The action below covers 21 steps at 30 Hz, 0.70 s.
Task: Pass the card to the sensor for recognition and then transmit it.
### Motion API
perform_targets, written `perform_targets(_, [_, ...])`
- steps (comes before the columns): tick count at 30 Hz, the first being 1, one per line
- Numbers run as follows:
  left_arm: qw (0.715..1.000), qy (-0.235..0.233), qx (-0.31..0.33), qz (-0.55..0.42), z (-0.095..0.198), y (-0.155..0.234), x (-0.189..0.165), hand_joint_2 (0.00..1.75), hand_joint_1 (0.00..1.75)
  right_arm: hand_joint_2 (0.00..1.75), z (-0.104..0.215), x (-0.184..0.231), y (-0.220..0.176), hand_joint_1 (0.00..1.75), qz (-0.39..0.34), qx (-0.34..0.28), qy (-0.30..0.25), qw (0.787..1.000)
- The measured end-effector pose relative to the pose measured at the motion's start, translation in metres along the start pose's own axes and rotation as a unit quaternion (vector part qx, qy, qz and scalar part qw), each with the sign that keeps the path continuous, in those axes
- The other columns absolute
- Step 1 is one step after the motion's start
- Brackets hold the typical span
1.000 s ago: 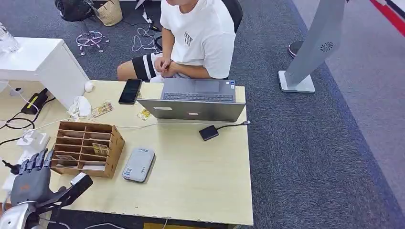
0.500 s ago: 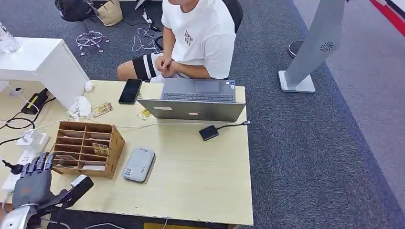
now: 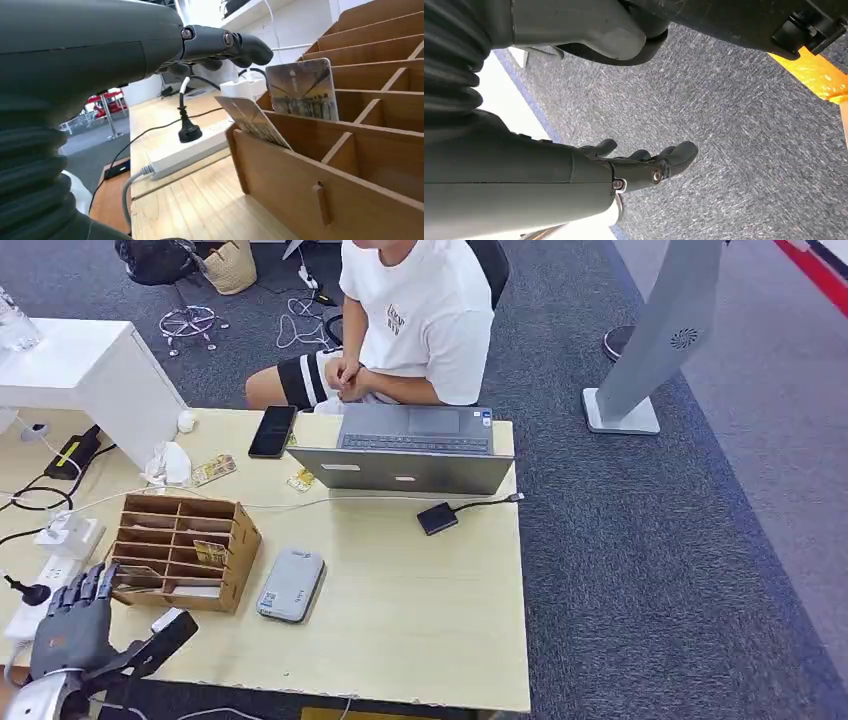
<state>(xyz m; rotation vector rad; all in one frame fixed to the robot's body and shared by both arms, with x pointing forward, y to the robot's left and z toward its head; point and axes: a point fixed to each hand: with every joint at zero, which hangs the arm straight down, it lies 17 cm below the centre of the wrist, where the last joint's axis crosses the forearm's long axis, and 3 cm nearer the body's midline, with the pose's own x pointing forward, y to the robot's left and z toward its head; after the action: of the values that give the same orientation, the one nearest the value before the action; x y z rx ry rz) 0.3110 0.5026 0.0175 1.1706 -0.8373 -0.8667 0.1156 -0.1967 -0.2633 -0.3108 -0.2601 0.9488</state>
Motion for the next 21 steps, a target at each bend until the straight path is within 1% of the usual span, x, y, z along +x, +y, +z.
perform_targets(4, [1.000,0.004,-0.007,0.002,-0.0022,-0.0059,-0.0015,1.75,0.00,1.75,0.0000,0.0003,0.0000,0.00,0.005,-0.001,-0.002,1.000])
perform_targets(21, [1.000,0.003,-0.005,0.008,-0.0092,-0.0045,0.0007,1.75,0.00,1.75,-0.0001,0.0005,-0.0006,0.00,0.007,-0.001,-0.002,1.000])
